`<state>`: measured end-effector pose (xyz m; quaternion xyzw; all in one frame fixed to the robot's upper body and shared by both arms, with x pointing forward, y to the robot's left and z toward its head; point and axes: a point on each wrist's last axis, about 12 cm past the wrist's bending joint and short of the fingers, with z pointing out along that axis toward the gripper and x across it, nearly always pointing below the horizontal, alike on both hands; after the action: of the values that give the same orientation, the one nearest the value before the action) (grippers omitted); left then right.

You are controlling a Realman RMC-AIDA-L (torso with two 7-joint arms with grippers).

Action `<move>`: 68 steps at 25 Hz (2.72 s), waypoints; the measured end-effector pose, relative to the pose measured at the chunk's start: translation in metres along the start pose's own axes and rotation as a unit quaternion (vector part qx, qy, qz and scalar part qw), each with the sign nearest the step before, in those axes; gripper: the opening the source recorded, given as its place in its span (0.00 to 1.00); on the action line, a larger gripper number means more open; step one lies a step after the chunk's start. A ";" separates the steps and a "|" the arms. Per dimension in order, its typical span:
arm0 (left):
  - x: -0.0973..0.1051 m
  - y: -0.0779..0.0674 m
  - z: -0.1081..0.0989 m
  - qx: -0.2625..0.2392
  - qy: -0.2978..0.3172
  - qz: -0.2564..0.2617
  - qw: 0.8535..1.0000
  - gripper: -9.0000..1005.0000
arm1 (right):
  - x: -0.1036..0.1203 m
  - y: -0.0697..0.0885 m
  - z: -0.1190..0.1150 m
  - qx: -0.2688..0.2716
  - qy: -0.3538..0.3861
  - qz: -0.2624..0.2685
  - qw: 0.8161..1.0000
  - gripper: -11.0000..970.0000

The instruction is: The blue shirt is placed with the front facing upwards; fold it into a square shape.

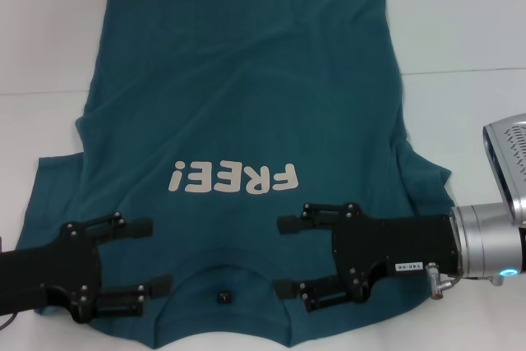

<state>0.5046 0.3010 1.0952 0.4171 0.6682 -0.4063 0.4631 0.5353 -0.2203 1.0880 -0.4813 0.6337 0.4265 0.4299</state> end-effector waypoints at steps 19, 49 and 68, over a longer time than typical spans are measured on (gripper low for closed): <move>0.004 0.011 -0.015 -0.083 -0.021 -0.058 0.995 0.88 | 0.000 -0.001 0.001 0.004 0.001 0.006 1.000 0.95; 0.025 0.096 -0.028 -0.383 0.120 -0.303 0.864 0.87 | 0.000 -0.001 0.000 0.001 0.002 0.011 1.000 0.95; 0.019 0.094 0.003 -0.339 0.163 -0.271 0.886 0.58 | -0.002 -0.004 0.001 0.008 0.005 0.009 1.000 0.95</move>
<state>0.5885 0.3320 1.0612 0.0975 0.9182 -0.1912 0.3329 0.5395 -0.2199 1.0889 -0.4741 0.6434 0.4229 0.4271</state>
